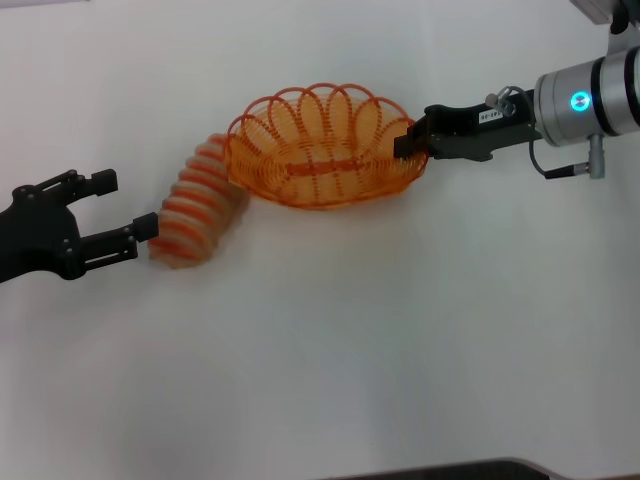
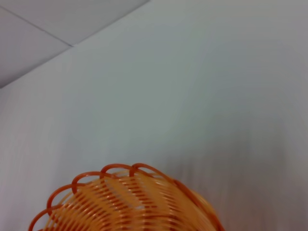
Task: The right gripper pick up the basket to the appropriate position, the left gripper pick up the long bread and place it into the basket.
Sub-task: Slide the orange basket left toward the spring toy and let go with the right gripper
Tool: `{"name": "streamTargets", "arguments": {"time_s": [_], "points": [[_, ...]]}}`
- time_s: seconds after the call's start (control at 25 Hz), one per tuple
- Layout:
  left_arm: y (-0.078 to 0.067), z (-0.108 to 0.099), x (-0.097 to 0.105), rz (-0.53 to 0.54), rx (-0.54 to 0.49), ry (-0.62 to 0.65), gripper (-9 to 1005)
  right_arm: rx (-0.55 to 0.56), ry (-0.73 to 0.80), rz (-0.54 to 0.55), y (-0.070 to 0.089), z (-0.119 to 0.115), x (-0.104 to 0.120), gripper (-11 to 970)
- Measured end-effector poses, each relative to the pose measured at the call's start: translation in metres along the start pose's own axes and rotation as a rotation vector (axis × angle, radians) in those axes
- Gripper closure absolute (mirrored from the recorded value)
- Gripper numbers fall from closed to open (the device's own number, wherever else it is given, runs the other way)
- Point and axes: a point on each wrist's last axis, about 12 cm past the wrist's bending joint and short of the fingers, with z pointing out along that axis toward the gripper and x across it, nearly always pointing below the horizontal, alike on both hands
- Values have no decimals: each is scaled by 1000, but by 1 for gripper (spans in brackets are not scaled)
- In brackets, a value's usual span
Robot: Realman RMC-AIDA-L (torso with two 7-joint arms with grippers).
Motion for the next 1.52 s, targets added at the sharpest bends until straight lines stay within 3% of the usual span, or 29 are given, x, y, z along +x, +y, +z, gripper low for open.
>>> {"name": "streamTargets", "arguments": {"time_s": [0.64, 1.52], "points": [[1, 1, 1, 6, -3, 13, 155, 15, 17, 43, -10, 12, 14, 803], [0, 4, 0, 21, 13, 21, 156, -31, -3, 84, -14, 8, 19, 768]]}}
